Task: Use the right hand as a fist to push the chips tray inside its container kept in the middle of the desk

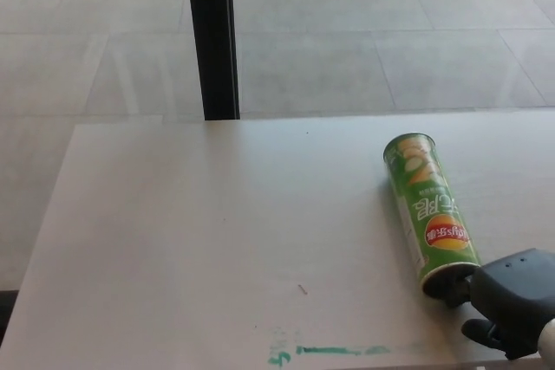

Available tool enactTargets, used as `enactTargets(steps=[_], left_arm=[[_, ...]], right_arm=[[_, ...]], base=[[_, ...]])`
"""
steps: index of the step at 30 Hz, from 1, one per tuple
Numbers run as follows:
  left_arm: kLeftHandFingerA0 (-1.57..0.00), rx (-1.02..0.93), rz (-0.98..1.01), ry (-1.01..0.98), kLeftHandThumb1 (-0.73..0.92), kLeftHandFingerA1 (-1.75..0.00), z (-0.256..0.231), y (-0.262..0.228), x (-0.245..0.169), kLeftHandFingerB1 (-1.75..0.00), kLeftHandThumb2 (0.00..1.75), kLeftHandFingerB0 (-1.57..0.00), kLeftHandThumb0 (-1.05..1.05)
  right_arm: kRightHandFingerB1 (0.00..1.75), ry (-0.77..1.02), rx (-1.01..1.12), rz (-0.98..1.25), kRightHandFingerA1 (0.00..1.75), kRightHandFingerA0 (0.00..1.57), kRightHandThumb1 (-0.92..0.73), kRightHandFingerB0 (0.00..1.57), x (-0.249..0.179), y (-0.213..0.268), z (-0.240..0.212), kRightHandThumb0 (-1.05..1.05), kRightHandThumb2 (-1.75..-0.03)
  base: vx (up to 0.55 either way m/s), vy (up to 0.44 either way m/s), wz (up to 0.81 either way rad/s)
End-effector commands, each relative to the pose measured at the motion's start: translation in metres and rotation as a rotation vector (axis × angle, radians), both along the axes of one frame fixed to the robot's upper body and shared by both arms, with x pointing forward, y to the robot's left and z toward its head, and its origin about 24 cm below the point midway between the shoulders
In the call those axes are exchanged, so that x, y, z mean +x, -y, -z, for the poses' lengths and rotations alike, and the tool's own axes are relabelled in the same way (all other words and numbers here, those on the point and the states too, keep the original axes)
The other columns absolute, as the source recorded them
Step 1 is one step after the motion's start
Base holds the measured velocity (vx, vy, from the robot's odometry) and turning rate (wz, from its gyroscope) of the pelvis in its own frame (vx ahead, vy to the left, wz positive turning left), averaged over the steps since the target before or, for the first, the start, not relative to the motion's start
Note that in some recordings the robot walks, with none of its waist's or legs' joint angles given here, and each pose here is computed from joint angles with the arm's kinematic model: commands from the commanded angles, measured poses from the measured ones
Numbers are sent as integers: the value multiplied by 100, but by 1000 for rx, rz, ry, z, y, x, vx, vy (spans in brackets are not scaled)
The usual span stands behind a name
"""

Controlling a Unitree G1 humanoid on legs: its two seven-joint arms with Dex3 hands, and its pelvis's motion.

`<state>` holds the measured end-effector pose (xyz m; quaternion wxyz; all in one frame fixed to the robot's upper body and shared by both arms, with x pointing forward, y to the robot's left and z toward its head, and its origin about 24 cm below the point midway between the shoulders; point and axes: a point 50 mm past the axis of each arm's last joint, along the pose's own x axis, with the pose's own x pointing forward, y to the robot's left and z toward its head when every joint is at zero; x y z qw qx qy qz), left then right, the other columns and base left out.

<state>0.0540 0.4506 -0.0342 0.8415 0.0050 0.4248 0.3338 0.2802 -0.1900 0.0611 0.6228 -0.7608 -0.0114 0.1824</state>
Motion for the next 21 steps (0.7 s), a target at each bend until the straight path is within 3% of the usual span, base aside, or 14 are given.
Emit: enactTargets(steps=[1, 2, 3, 4, 5, 7, 9, 12, 13, 16, 17, 18, 19, 21], left_arm=[[-45, 9, -13, 8, 61, -85, -7, -6, -1, -76, 135, -31, -17], [-44, 5, -18, 12, 61, -84, -6, -6, -1, -75, 135, -31, -16], [-37, 8, -14, 5, 25, -98, -6, -5, -1, -81, 169, -20, -28], [-37, 19, 1, -12, 25, -98, -5, -5, -2, -81, 169, -20, -28], [-44, 8, -13, 7, 59, -83, -5, -5, 0, -74, 133, -31, -17], [-45, 10, -12, 10, 60, -84, -5, -5, 0, -75, 134, -31, -17], [-40, -5, -16, 22, 62, -82, -5, -4, 0, -72, 137, -24, -18], [-45, 5, -29, 16, 59, -84, -4, -4, -1, -74, 134, -29, -18], [-40, 21, -23, 0, 35, -90, -4, -4, -2, -74, 145, -18, -41], [-40, 40, 3, -34, 39, -85, -3, -4, -4, -70, 137, -20, -40], [-40, 37, 1, -32, 34, -89, -3, -4, -4, -73, 142, -20, -47], [-33, 36, 0, -22, 24, -113, -4, -4, -3, -88, 165, -19, -36], [-41, 38, -4, -24, 35, -89, -4, -5, -3, -73, 143, -19, -44], [-42, 35, -13, -22, 35, -91, -5, -5, -4, -75, 144, -21, -42]], right_arm=[[40, 29, -27, 33, 127, 83, -82, 41, 5, 5, -8, -68, -66], [39, 24, -25, 35, 126, 82, -81, 43, 3, 6, -7, -67, -65], [39, 18, -20, 37, 115, 80, -81, 45, 1, 7, -5, -68, -65], [39, 15, -19, 35, 115, 80, -81, 45, 0, 8, -5, -68, -65], [39, 10, 5, 32, 126, 85, -79, 49, -5, 7, -5, -66, -65], [40, 7, 12, 15, 123, 87, -79, 50, -9, 7, -6, -66, -64], [41, -12, 11, -3, 136, 84, -80, 51, -16, 7, -9, -69, -67], [43, -26, 63, -35, 126, 91, -82, 51, -27, 7, -17, -68, -65], [42, -16, 80, -55, 117, 95, -82, 51, -37, 7, -25, -67, -65], [44, -11, 96, -59, 103, 98, -83, 50, -46, 9, -33, -67, -65], [43, -9, 101, -65, 97, 99, -83, 51, -49, 9, -36, -68, -64], [41, 7, 139, -82, 88, 103, -81, 54, -57, 13, -47, -65, -64], [41, 28, 155, -91, 86, 104, -80, 57, -61, 14, -52, -65, -64], [42, 57, 178, -100, 92, 102, -79, 55, -67, 17, -63, -62, -64]], base=[[0, 0, 0], [0, 0, 0], [0, 0, 0], [0, 0, 0], [0, 0, 0], [0, 0, 0], [0, 0, 0], [0, 0, 0], [0, 0, 0], [0, 0, 0], [0, 0, 0], [0, 0, 0], [0, 0, 0], [0, 0, 0]])
